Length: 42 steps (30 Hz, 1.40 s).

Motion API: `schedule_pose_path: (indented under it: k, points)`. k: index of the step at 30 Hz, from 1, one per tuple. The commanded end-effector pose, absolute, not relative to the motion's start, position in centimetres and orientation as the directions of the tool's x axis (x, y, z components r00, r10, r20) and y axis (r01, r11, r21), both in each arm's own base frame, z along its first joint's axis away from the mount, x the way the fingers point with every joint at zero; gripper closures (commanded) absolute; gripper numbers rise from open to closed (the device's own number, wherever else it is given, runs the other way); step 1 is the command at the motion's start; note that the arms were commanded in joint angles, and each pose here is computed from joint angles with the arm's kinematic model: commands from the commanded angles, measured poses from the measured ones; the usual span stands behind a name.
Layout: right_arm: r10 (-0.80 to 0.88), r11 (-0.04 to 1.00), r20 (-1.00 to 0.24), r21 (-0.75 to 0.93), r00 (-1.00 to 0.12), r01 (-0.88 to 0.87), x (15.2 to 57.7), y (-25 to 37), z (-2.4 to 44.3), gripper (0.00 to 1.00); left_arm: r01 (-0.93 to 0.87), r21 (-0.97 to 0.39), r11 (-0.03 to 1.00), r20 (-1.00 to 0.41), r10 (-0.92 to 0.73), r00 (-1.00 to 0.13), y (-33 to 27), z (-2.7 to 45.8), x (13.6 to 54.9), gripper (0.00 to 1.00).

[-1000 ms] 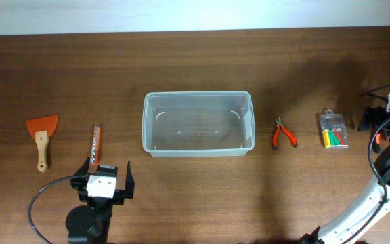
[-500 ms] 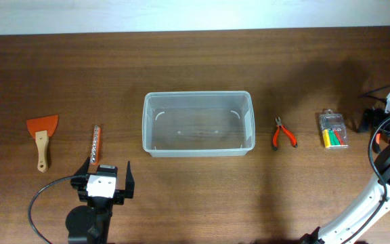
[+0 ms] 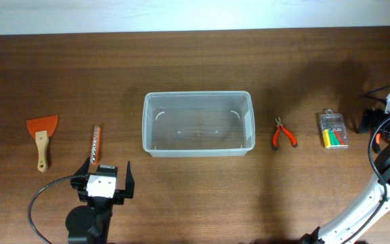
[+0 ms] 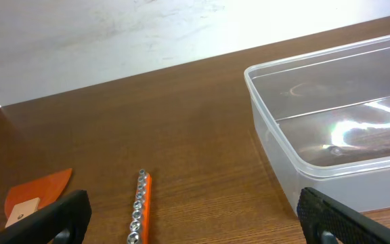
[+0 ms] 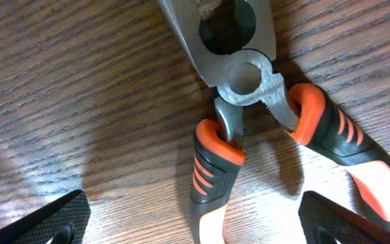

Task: Pack container
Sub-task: 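Lower the right gripper over the pliers handles and align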

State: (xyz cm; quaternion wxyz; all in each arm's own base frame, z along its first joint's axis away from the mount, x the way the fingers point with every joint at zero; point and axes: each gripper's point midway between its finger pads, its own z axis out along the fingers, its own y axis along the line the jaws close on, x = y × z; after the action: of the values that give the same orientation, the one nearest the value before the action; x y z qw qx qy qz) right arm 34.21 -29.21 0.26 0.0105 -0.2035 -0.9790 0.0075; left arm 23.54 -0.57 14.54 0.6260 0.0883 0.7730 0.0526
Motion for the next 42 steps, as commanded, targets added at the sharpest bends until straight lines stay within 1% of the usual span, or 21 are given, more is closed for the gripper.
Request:
schedule_pose_path:
  k: [1, 42]
  points:
    - [0.407, 0.913, 0.024, -0.033, -0.913, 0.407, 34.18, -29.65, -0.1, 0.01, 0.074, 0.185, 0.98, -0.961, 0.196, -0.197, -0.63, 14.48, 23.54, 0.01]
    - [0.407, 0.913, 0.037, -0.03, -0.913, 0.406, 33.97, -29.48, -0.42, 0.01, 0.074, 0.185, 0.98, -0.961, 0.196, -0.197, -0.63, 14.48, 23.54, 0.01]
